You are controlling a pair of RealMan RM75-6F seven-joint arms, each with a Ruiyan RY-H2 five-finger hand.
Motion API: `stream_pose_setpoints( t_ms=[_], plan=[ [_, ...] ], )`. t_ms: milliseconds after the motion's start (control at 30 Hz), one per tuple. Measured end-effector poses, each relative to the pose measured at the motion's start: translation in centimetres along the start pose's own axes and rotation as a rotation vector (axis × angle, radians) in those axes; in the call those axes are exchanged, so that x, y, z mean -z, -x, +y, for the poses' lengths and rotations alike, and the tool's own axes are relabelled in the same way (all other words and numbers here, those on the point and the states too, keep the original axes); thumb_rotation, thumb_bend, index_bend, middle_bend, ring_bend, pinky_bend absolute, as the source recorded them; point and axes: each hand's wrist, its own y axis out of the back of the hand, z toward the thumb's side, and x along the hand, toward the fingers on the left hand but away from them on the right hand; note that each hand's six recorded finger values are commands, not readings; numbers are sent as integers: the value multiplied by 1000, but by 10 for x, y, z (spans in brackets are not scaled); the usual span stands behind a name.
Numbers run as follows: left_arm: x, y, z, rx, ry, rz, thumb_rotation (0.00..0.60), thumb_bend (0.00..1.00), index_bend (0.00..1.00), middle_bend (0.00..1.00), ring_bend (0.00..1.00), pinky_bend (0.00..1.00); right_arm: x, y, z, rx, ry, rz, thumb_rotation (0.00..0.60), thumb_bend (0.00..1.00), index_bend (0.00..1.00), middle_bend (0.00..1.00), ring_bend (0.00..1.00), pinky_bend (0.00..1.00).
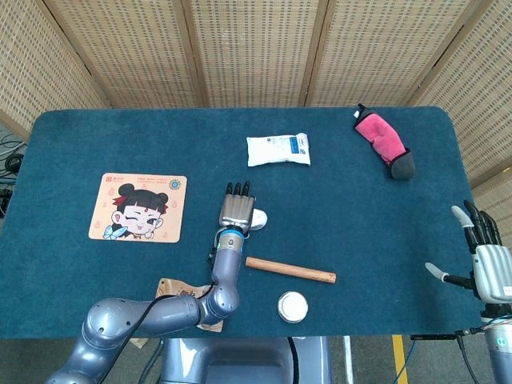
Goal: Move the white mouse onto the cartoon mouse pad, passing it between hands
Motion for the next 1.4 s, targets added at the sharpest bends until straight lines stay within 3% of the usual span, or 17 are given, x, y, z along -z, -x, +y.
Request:
stream_pose_setpoints(
  t_ms=[500, 867, 1067, 1267, 1400],
  plan=[
    [2, 0, -4, -5, -15, -3, 600, 222, 503, 0, 0, 0, 1, -1, 3, 16, 6, -2, 600, 0, 58, 0, 0, 0],
    [14, -3, 15, -101, -23, -38, 600, 251, 559, 0, 0, 0, 3, -1, 4, 21, 4, -9, 600, 0, 58, 0, 0, 0],
    [35, -5, 25, -180, -91, -65, 600, 248, 569, 0, 0, 0, 3, -2, 4, 26, -4, -10, 600, 0, 58, 0, 0, 0],
    [76, -6, 33, -282, -187, -123, 600, 245, 575, 0, 0, 0, 2, -2, 5, 34, -13, -13, 600, 0, 58, 0, 0, 0],
    [107, -4, 30, -305, -211, -158, 600, 239, 575, 0, 0, 0, 2, -2, 6, 36, -17, -14, 600, 0, 58, 0, 0, 0]
  ],
)
